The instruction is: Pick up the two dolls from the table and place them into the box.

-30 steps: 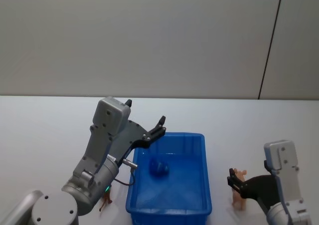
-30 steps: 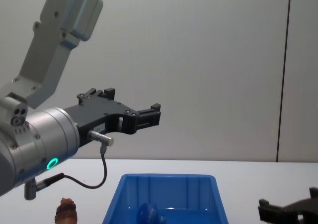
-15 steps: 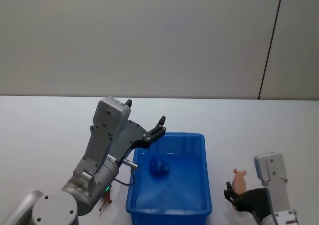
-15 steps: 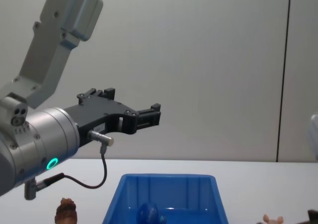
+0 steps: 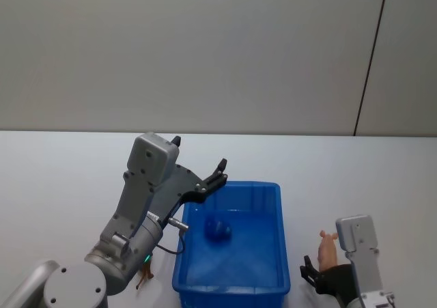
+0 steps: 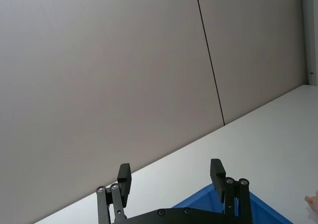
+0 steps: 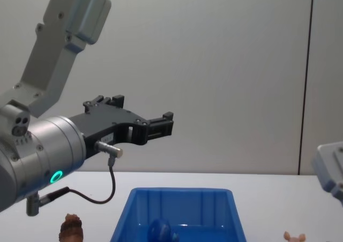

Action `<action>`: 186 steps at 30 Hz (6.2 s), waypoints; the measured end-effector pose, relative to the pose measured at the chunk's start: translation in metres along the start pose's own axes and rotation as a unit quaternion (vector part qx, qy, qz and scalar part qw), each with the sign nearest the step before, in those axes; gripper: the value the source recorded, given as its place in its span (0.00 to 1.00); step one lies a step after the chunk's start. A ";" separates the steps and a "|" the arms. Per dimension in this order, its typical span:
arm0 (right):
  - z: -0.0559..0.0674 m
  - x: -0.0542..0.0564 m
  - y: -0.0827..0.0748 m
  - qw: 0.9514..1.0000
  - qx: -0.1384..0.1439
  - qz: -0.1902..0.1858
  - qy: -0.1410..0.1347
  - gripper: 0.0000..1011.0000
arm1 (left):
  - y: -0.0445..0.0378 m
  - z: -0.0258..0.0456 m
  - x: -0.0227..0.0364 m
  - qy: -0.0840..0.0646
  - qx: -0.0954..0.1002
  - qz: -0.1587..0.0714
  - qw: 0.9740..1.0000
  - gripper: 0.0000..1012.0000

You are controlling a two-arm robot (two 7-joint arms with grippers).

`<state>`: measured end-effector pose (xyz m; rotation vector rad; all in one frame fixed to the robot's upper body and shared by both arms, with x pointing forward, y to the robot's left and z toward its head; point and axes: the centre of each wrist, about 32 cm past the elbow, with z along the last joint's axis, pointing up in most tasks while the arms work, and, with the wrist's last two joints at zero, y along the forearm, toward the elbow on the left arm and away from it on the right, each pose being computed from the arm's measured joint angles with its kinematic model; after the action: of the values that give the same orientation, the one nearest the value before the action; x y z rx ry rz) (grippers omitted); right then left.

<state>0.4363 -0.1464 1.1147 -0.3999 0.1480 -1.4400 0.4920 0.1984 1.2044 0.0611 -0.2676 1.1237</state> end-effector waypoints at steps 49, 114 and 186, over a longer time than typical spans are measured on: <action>0.047 0.018 -0.006 0.995 0.068 0.051 0.054 0.38 | 0.0000 0.0000 0.0000 0.000 0.000 0.000 1.000 0.99; 0.044 0.013 0.001 0.982 0.155 0.110 0.018 0.99 | 0.0000 0.0000 0.0000 0.000 0.000 0.000 1.000 0.99; 0.038 0.060 -0.011 0.986 0.159 0.025 0.046 0.99 | 0.0227 -0.0362 0.0533 0.142 0.188 0.090 0.968 0.99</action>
<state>0.4474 -0.1991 1.1620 -0.0673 0.0014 -1.4036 0.4997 0.2619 1.1804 0.2132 0.2019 1.3354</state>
